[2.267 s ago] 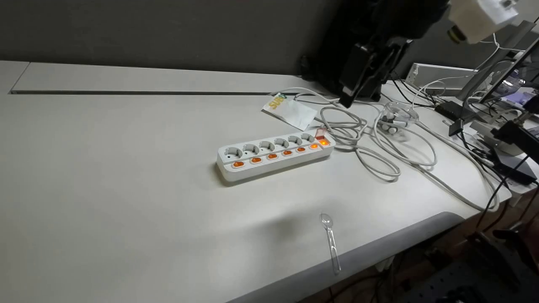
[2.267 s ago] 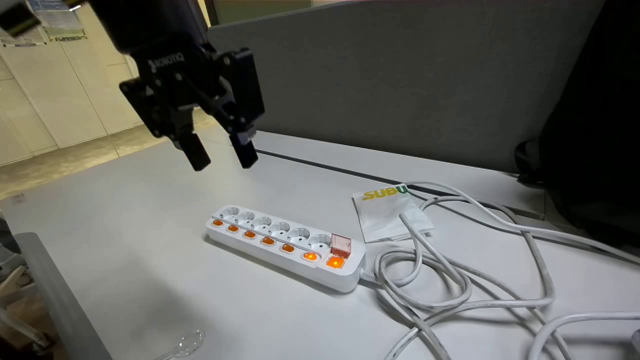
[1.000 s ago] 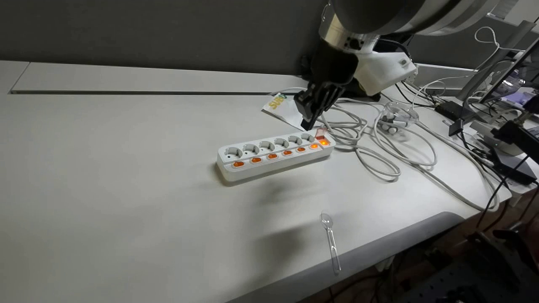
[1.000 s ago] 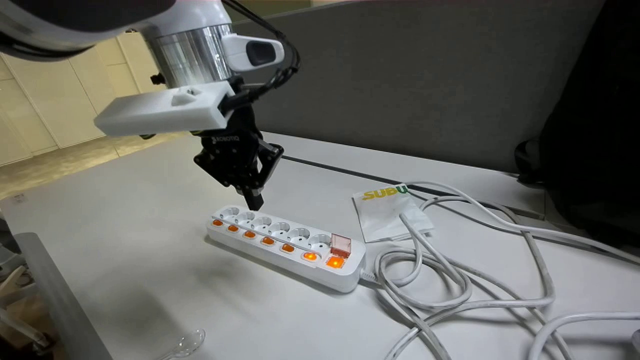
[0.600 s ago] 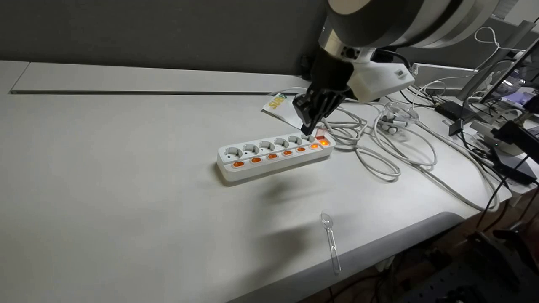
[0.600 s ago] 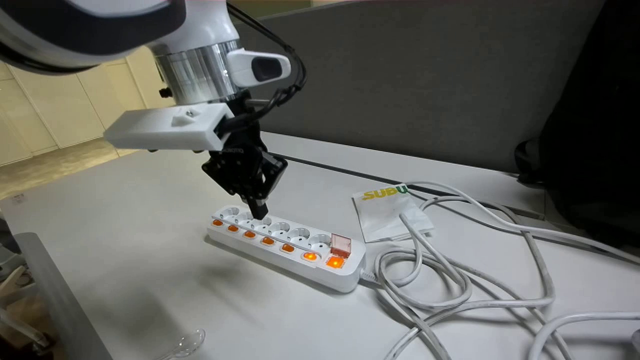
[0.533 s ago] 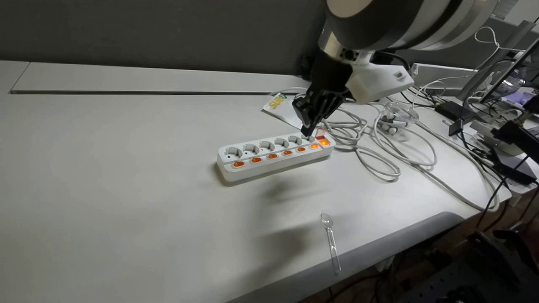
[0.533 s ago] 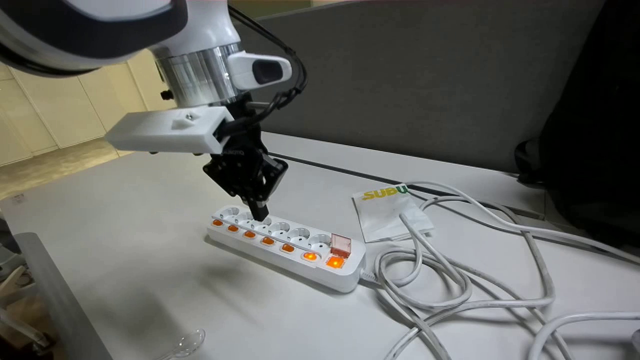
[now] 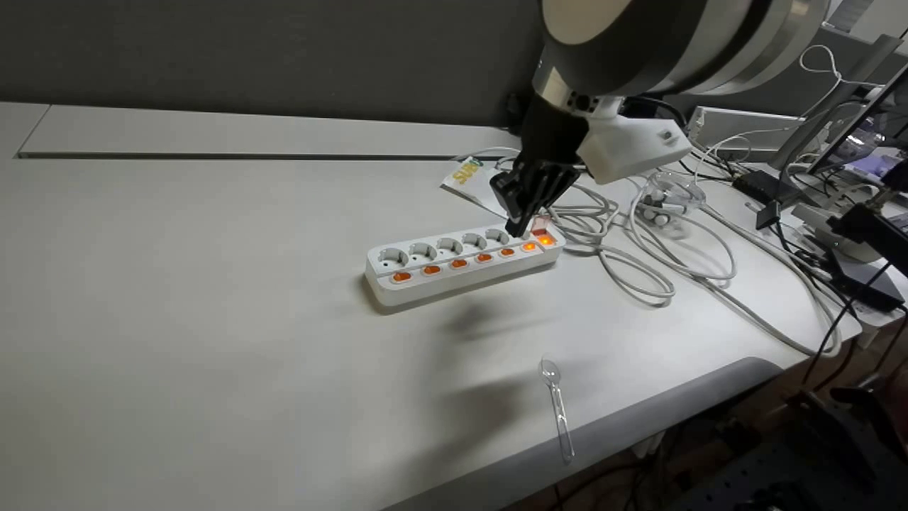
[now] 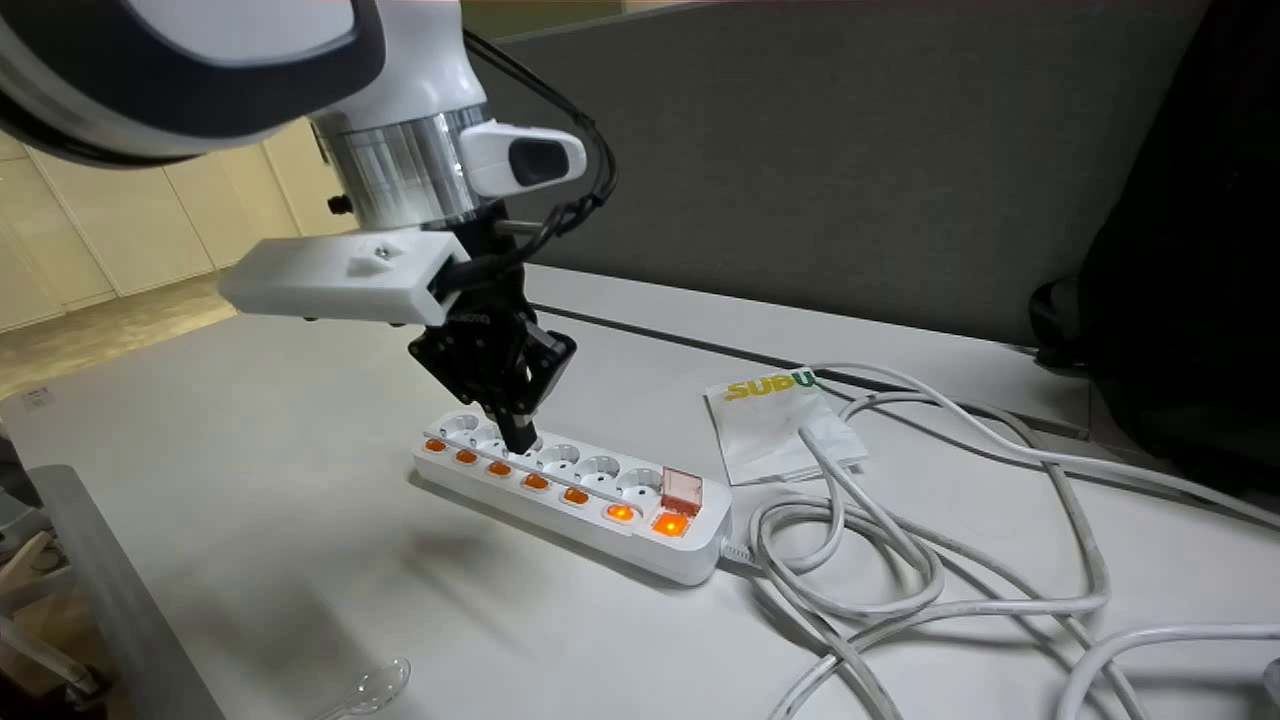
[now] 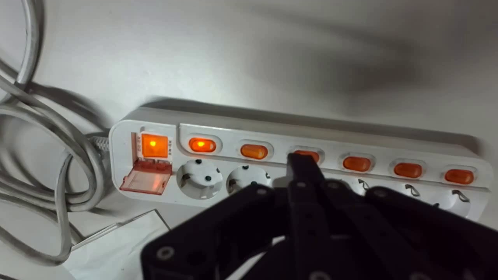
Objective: Turn on the fourth switch from the left
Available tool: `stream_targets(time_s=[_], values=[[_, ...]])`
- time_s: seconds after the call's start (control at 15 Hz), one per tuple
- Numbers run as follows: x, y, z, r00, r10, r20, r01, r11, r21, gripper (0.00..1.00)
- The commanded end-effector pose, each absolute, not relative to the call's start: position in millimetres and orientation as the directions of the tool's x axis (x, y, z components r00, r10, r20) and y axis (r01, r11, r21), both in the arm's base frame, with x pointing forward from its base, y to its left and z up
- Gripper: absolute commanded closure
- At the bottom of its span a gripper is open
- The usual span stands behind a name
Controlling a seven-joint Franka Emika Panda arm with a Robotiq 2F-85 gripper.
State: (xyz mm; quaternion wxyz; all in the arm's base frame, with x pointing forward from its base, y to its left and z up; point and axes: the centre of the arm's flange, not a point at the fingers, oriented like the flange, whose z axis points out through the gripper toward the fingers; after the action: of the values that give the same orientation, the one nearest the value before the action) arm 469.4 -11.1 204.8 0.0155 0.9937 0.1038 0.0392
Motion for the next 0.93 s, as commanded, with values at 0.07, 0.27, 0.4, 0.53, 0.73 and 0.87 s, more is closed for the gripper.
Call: stream_targets(time_s=[0.07,0.27,0.4,0.53,0.73,0.87], values=[[477,-2,179,0.978,0.200,0.067,0.197,-0.979,0.047,1.00],[480,4,167,0.974,0.206,0.089,0.202,-0.978,0.058,1.00],[483,7,163,0.972,0.210,0.101,0.205,-0.977,0.061,1.00],[486,11,158,0.970,0.217,0.106,0.211,-0.976,0.062,1.00],[487,15,151,0.970,0.219,0.103,0.215,-0.975,0.056,1.00],[488,18,148,0.970,0.220,0.103,0.216,-0.975,0.053,1.00]])
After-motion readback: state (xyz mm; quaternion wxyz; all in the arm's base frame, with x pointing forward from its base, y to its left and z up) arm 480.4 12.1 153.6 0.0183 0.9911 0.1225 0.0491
